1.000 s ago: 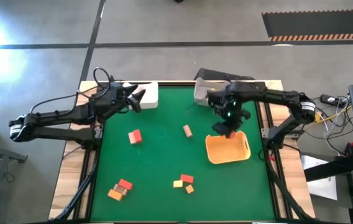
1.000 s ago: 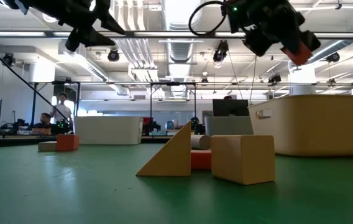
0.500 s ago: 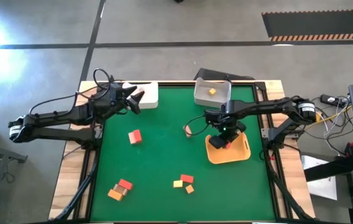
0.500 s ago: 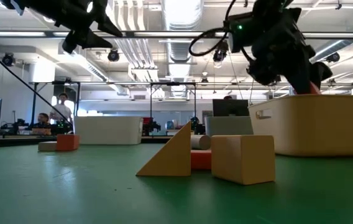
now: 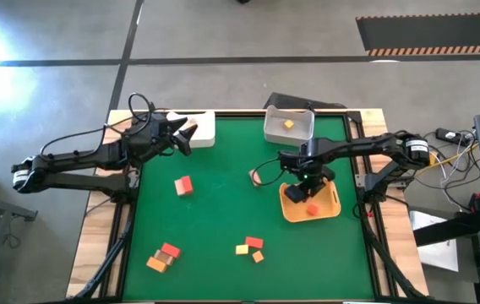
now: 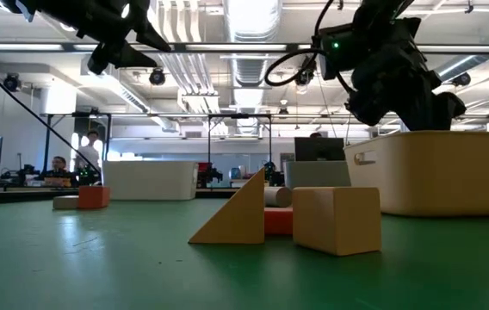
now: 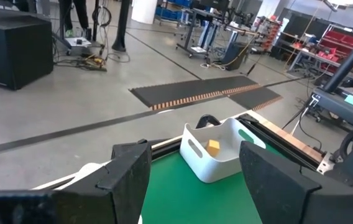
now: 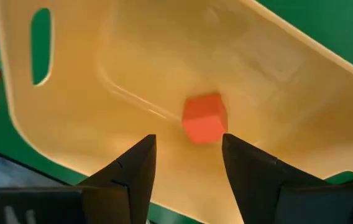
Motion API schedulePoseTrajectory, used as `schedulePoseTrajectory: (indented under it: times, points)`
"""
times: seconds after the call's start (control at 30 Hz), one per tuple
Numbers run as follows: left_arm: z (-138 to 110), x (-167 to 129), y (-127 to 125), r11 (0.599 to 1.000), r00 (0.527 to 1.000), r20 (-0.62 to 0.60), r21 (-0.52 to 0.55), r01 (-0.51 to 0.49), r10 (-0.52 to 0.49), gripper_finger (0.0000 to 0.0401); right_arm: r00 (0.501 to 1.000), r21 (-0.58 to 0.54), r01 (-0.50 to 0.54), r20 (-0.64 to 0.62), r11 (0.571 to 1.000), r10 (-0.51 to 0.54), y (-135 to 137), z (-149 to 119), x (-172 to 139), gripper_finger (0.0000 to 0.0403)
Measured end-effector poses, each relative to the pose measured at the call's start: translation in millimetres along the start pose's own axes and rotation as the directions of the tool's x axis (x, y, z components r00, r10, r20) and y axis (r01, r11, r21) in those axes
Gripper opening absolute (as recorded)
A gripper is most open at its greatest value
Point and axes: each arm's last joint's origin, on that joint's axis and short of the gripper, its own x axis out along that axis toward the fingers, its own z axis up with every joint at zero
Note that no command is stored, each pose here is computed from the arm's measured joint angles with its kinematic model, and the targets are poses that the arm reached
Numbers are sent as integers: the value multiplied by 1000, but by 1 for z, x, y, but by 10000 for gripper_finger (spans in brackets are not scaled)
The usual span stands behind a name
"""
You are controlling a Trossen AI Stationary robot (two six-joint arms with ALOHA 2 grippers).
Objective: Sort & place blocks by color
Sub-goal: Adjust the orange block
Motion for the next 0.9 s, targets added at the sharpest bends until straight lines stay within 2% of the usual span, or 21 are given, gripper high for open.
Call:
schedulePoseTrajectory:
  times: [0.2, 0.4, 0.53, 0.63, 0.73, 0.8, 0.9]
  points:
    - [0, 0, 0, 1000, 1000, -5, 0, 11, -11, 228, 998, -32, -41, 44, 999, 43, 11, 1, -16, 176]
    - [-1, 0, -1, 999, 999, -25, 1, 40, -40, 228, 985, -83, -110, 124, 990, 120, 29, 2, -45, 177]
    - [-5, 0, -1, 997, 996, -63, -49, 55, -58, 228, 959, -99, -104, 254, 990, 126, 36, 7, -71, 177]
    - [-16, 0, 3, 996, 986, -163, -88, 8, -22, 228, 921, -94, -67, 376, 993, 98, 35, 13, -88, 177]
    - [-30, -1, 10, 989, 955, -293, -123, -84, 44, 228, 888, -90, -60, 450, 994, 95, 31, 20, -102, 177]
    - [-41, -3, 15, 980, 913, -399, -129, -151, 88, 228, 869, -87, -61, 485, 994, 95, 27, 26, -108, 175]
    - [-56, -3, 18, 965, 830, -548, -149, -215, 100, 228, 836, -93, -87, 535, 992, 124, 21, 36, -116, 172]
